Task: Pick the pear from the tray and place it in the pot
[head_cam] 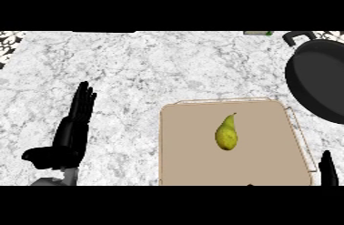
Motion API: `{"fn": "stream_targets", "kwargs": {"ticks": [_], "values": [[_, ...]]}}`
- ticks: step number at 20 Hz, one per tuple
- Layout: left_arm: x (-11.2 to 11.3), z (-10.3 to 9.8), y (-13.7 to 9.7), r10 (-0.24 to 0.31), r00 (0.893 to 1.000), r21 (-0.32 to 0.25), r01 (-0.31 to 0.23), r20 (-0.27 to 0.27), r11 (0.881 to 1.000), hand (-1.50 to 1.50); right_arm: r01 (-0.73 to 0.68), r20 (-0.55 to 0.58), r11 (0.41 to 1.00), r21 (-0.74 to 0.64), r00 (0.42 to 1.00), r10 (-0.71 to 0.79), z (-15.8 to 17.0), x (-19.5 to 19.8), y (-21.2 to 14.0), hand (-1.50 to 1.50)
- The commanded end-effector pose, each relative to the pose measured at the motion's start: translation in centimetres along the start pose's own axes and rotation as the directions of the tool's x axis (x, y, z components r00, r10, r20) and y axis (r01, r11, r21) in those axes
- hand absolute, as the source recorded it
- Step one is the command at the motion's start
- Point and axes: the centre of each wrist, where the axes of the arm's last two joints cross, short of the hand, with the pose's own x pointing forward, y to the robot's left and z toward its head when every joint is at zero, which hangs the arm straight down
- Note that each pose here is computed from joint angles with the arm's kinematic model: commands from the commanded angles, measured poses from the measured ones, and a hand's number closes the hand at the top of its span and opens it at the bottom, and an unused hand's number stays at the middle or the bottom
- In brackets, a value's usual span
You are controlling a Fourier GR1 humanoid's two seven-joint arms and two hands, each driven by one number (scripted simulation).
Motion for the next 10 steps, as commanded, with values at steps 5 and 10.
{"fn": "stream_targets", "kwargs": {"ticks": [5,10], "values": [[-0.6,-0.1,-0.7,-0.007,1.000,-0.030,0.008,0.018,1.000,0.00,-0.179,-0.198,0.954,0.241,0.953,0.229,-0.7,4.1,0.4,-1.50],[-0.2,-0.1,0.5,-0.007,1.000,0.001,0.007,0.011,1.000,0.00,-0.179,-0.240,0.933,0.314,0.935,0.260,-2.7,8.9,4.6,-1.50]]}}
